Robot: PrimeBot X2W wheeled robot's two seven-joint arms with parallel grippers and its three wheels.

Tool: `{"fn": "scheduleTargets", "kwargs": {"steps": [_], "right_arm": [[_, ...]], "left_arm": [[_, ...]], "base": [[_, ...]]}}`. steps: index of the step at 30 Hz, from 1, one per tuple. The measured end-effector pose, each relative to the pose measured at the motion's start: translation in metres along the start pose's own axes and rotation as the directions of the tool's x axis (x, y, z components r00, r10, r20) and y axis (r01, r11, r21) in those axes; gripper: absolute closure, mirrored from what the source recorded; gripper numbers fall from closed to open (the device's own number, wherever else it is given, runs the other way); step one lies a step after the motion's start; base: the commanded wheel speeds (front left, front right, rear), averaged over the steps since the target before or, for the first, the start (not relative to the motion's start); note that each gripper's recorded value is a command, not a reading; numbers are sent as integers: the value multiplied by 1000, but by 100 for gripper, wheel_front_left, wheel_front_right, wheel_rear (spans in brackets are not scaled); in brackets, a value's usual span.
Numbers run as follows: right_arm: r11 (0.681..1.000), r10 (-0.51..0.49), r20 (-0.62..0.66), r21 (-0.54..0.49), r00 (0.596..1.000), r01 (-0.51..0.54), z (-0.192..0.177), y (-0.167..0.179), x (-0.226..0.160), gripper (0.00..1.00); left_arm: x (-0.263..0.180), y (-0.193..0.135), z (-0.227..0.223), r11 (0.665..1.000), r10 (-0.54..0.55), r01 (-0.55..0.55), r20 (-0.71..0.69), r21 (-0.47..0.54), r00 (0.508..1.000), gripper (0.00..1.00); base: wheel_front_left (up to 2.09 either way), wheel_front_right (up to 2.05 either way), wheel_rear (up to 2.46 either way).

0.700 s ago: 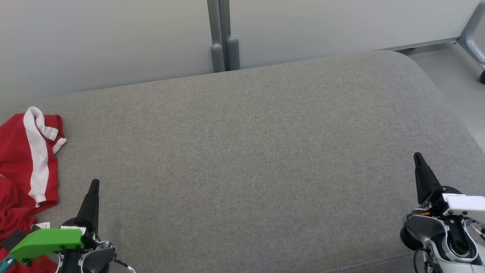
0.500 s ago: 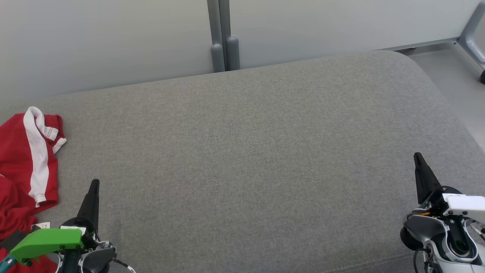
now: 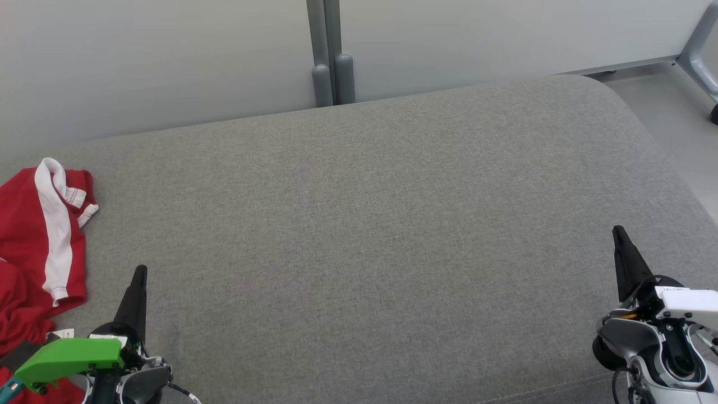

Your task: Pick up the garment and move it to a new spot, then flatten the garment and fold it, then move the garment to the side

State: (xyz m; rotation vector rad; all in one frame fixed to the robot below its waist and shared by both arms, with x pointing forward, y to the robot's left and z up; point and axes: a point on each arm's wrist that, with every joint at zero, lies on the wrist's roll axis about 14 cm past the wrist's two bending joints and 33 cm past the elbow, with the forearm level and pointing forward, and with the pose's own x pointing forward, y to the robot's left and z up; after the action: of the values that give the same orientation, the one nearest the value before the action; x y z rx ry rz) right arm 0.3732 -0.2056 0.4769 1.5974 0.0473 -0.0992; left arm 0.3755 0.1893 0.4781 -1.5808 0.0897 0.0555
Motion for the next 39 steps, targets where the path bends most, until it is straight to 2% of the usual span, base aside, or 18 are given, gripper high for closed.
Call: {"fn": "scheduleTargets", "kwargs": {"steps": [4,5,6,7,12,22,31,39], "right_arm": [[1000,0,0,0,1000,0,0,0,0,100],[1000,-8,0,2,1000,8,0,-3,-1,0],[1000,-24,0,7,1000,24,-1,-8,-3,100],[999,-48,0,13,999,48,-2,-16,-6,0],[989,-143,-1,38,990,143,-8,-49,-23,0],[991,-134,13,-10,991,134,-9,-45,-22,0],[987,-109,40,-112,993,113,-2,-37,-20,0],[959,-64,48,-274,997,74,1,-20,-16,0]], "left_arm": [[0,0,0,1000,0,0,0,0,1000,100],[-1,2,0,1000,7,-7,0,-1,1000,0],[-2,8,-1,1000,24,-24,0,-4,1000,100],[-5,15,-2,999,44,-44,0,-8,999,0],[-21,47,-10,990,137,-137,-9,-32,991,0],[-20,44,-15,992,129,-129,-7,8,992,0],[-16,35,-16,987,107,-106,-2,118,994,0],[-12,20,-14,964,78,-80,15,254,997,0]], "base": [[0,0,0],[0,0,0],[0,0,0],[0,0,0],[0,0,0],[0,0,0],[0,0,0],[0,0,0]]}}
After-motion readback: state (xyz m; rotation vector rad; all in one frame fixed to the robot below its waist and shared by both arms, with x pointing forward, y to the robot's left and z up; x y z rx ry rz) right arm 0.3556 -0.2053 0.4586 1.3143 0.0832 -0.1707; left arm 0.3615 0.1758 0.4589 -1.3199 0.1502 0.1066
